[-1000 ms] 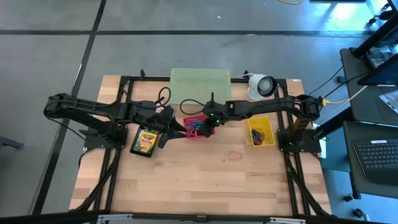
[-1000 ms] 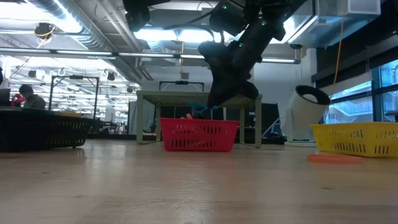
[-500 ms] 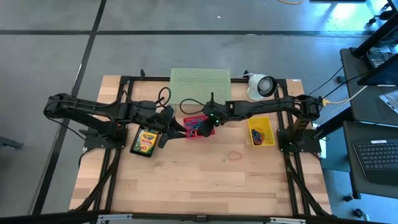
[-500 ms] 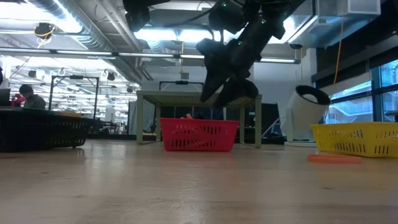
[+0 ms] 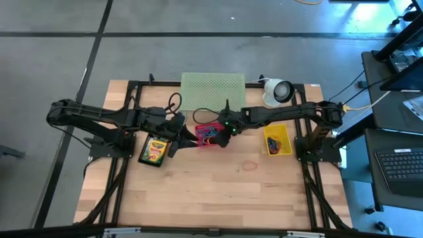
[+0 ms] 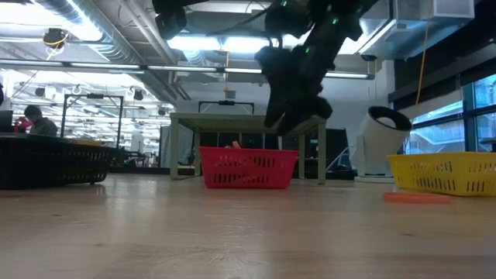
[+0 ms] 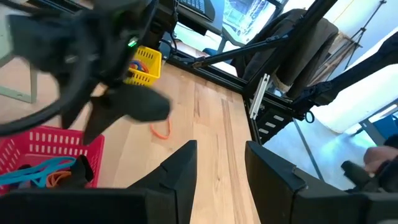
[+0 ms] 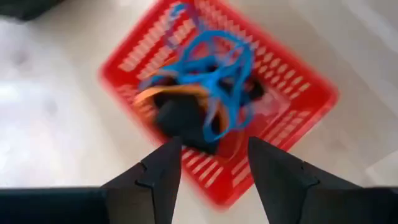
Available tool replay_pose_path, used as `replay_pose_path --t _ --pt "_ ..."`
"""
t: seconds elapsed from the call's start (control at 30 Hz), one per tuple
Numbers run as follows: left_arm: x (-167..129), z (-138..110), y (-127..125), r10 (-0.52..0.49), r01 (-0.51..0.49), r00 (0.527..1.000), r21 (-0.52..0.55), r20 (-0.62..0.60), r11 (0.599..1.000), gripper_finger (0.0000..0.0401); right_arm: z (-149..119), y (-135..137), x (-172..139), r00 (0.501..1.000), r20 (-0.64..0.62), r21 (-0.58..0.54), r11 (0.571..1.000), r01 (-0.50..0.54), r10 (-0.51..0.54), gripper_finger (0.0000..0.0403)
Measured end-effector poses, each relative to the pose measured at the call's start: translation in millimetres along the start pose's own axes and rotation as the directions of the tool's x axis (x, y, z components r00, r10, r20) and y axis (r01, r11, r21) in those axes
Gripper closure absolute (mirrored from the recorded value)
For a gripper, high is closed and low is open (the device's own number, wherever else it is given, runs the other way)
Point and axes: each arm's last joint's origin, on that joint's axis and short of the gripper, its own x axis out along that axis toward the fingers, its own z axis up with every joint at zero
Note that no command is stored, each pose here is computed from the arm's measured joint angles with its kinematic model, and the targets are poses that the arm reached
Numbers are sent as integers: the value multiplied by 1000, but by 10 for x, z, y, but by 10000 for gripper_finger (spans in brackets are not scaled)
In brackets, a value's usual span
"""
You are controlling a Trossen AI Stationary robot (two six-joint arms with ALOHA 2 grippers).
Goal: Pick & Place Office Desk Supplies
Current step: Put the orange rubber band into the red bin
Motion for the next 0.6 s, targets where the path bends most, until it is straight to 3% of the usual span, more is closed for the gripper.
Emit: replay_pose_path --t 0.23,0.37,0.5,0.6 --pt "1 -9 4 3 -3 1000 15 -8 1000 272 -381 305 -480 991 -127 -192 979 -65 41 219" --pt "0 -8 6 5 -5 1000 22 -7 1000 272 -814 493 -628 963 -265 -358 932 -49 -51 219" --pt "0 -8 6 5 -5 1000 37 -7 999 272 -1148 603 -675 957 -248 -462 887 18 -148 217" --pt "0 -8 7 6 -5 1000 56 -6 998 272 -1297 643 -634 961 -229 -483 875 24 -153 211"
